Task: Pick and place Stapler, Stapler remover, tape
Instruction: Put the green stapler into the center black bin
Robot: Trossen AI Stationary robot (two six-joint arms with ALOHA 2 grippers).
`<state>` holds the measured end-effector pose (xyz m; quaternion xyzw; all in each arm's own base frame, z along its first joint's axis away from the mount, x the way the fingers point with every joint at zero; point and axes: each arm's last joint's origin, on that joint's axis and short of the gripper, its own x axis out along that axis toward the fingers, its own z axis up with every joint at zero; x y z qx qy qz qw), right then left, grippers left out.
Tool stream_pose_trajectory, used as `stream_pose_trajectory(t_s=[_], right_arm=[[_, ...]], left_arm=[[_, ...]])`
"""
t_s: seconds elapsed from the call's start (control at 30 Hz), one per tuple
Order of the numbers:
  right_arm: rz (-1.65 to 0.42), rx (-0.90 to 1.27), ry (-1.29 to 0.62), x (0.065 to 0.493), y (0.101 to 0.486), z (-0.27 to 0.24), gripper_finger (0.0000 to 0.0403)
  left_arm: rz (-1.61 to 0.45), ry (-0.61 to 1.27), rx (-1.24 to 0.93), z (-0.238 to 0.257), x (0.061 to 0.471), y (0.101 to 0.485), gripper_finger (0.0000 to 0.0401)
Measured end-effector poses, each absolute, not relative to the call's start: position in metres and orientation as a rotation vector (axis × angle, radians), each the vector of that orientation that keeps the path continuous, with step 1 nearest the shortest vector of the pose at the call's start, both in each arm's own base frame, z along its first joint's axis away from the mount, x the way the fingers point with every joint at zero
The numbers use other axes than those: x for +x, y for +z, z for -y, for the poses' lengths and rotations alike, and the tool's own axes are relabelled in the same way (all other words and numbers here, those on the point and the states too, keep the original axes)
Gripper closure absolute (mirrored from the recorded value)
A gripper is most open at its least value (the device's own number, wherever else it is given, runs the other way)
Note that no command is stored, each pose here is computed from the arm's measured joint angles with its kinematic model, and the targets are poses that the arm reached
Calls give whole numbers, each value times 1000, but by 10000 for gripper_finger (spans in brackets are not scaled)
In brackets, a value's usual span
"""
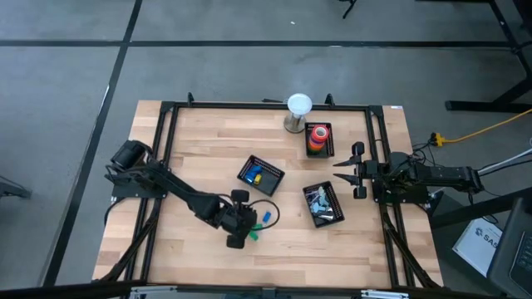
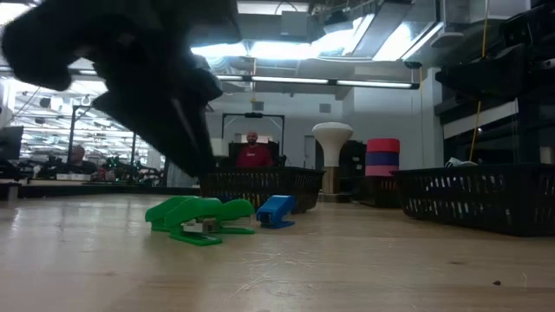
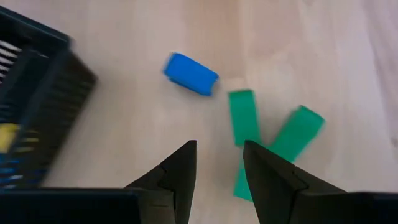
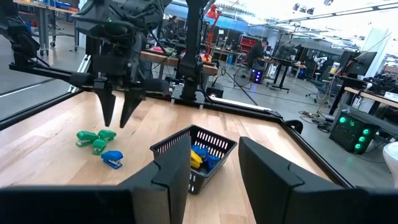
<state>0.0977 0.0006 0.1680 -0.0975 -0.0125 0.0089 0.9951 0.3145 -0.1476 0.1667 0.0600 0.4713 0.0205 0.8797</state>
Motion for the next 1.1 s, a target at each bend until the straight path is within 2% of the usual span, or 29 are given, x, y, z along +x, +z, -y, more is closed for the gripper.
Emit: stream_pose_trajectory(t_s=[0.47,0.9,1.1], right_arm=[[25,-196,18,98,168,-1,263],[25,-195,18,98,168,-1,263],[25,-195,18,98,168,-1,263]], left_arm=[[-1012,-58,105,162,308,166,268],[-1001,-60,159,166,305,166,197],[-1041,-57,177,165,302,163,190]])
